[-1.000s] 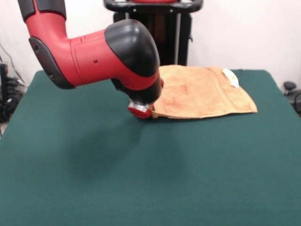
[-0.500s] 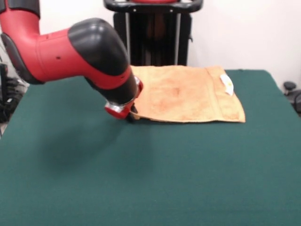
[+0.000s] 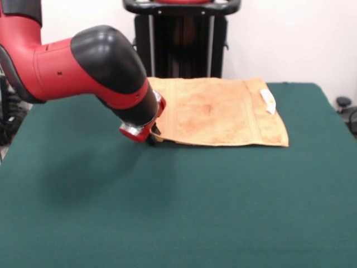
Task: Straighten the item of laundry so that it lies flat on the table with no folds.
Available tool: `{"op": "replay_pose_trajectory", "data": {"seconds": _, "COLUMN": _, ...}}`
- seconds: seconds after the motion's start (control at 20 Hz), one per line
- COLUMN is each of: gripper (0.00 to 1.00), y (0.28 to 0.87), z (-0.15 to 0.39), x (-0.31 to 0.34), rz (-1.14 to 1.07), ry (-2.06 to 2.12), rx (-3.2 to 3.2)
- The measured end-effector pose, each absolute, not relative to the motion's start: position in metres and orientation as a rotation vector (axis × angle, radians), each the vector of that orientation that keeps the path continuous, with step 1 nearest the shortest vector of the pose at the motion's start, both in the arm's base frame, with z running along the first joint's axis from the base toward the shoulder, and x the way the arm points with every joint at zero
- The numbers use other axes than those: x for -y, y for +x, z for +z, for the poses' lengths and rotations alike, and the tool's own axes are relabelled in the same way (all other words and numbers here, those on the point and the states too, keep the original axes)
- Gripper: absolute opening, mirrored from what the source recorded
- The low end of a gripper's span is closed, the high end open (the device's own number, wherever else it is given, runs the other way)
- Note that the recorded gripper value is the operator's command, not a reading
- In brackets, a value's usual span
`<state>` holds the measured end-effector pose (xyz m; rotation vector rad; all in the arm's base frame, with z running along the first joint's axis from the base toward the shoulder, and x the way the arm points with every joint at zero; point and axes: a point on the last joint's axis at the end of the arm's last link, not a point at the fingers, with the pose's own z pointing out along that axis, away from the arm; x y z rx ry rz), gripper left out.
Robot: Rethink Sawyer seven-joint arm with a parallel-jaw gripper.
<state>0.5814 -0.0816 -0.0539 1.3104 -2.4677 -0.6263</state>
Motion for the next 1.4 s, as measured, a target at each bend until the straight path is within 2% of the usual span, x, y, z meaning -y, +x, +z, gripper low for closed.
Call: {"op": "replay_pose_trajectory", "data": {"seconds": 1.4, "gripper": 0.00, "y": 0.608, "z": -0.069, "x": 0.094, "rz": -0.882, "ry": 1.266, "rx": 2.302}}
